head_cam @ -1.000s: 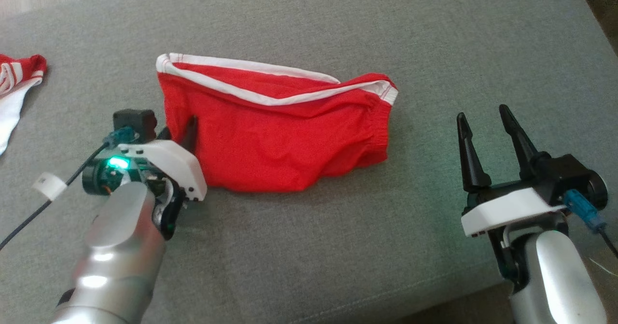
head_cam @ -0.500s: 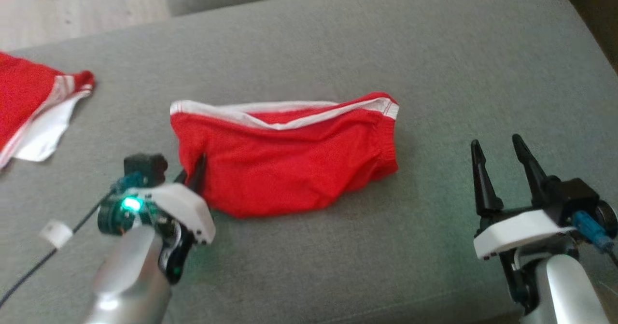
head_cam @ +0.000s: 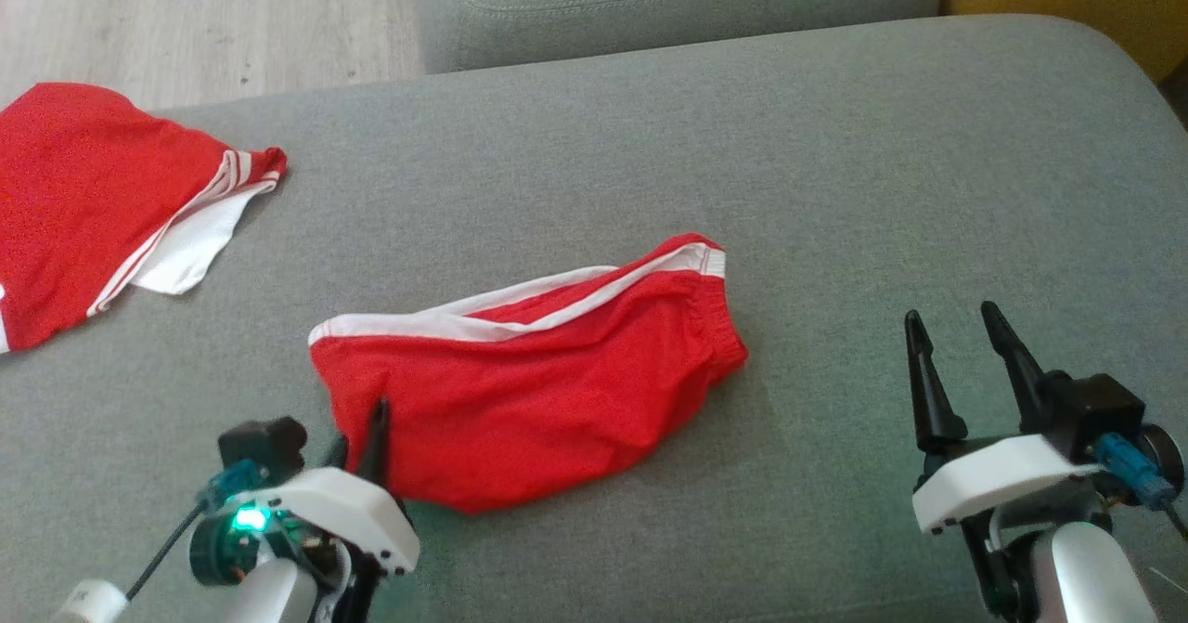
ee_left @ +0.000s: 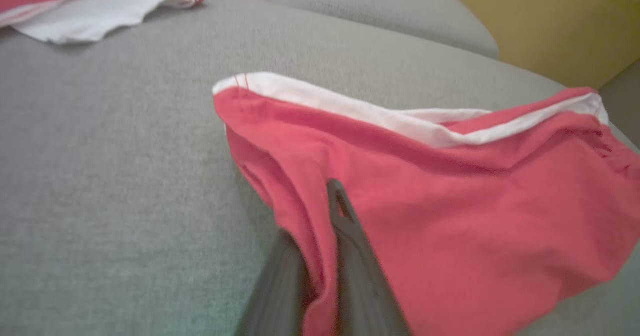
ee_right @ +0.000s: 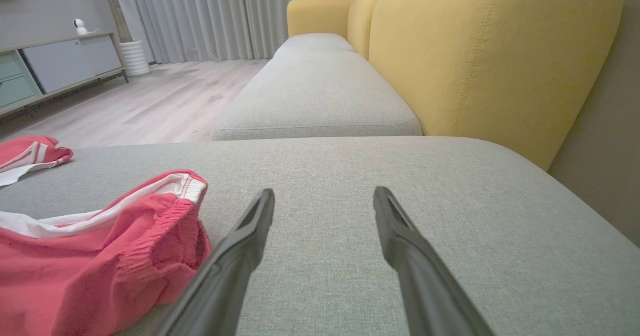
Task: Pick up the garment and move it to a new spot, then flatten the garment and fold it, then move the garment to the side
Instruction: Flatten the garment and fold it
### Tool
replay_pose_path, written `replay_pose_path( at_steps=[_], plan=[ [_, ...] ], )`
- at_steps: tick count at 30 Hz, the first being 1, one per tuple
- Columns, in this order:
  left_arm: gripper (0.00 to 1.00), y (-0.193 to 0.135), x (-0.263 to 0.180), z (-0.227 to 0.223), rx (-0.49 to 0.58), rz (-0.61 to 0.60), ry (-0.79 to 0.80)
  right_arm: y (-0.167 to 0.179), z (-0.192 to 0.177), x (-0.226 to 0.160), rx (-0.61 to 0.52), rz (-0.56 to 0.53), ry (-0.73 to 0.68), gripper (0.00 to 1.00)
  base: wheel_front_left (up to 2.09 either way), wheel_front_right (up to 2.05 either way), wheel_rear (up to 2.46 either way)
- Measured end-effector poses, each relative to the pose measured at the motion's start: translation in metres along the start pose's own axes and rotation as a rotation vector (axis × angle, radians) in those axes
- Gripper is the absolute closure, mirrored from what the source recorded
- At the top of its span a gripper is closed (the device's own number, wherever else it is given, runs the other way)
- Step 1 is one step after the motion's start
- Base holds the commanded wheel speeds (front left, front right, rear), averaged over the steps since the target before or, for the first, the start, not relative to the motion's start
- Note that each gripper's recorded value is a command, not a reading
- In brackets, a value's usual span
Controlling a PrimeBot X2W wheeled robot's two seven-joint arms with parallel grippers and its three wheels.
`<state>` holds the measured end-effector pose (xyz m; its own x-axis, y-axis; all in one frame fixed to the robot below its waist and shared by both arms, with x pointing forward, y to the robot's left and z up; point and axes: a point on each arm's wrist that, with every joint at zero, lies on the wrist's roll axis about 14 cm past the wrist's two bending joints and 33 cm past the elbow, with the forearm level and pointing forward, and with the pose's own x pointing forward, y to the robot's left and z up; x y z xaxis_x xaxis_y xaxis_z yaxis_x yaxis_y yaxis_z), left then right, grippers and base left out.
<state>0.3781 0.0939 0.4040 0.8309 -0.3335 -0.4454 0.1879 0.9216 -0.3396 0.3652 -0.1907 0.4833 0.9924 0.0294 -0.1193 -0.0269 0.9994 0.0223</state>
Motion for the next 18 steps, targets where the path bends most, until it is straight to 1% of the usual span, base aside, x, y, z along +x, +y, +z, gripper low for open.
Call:
replay_pose_path(
  at_steps=[5, 10, 13, 18],
  plan=[
    [0.0, -0.001, -0.006, 0.033, 0.032, 0.025, -0.161, 0.001, 0.001, 0.0, 0.008, 0.004, 0.003, 0.0, 0.0, 0.0, 0.0],
    [0.0, 0.002, -0.023, 0.052, 0.057, 0.052, -0.284, 0.004, 0.005, -0.001, 0.007, 0.013, -0.002, 0.0, 0.0, 0.0, 0.0],
    [0.0, 0.009, -0.036, 0.056, 0.061, 0.079, -0.331, 0.007, 0.003, -0.004, 0.006, 0.023, 0.006, 0.0, 0.0, 0.0, 0.0],
    [0.0, 0.018, -0.057, 0.047, 0.05, 0.123, -0.35, 0.016, -0.002, -0.004, 0.017, 0.049, 0.025, 0.0, 0.0, 0.0, 0.0]
  ],
)
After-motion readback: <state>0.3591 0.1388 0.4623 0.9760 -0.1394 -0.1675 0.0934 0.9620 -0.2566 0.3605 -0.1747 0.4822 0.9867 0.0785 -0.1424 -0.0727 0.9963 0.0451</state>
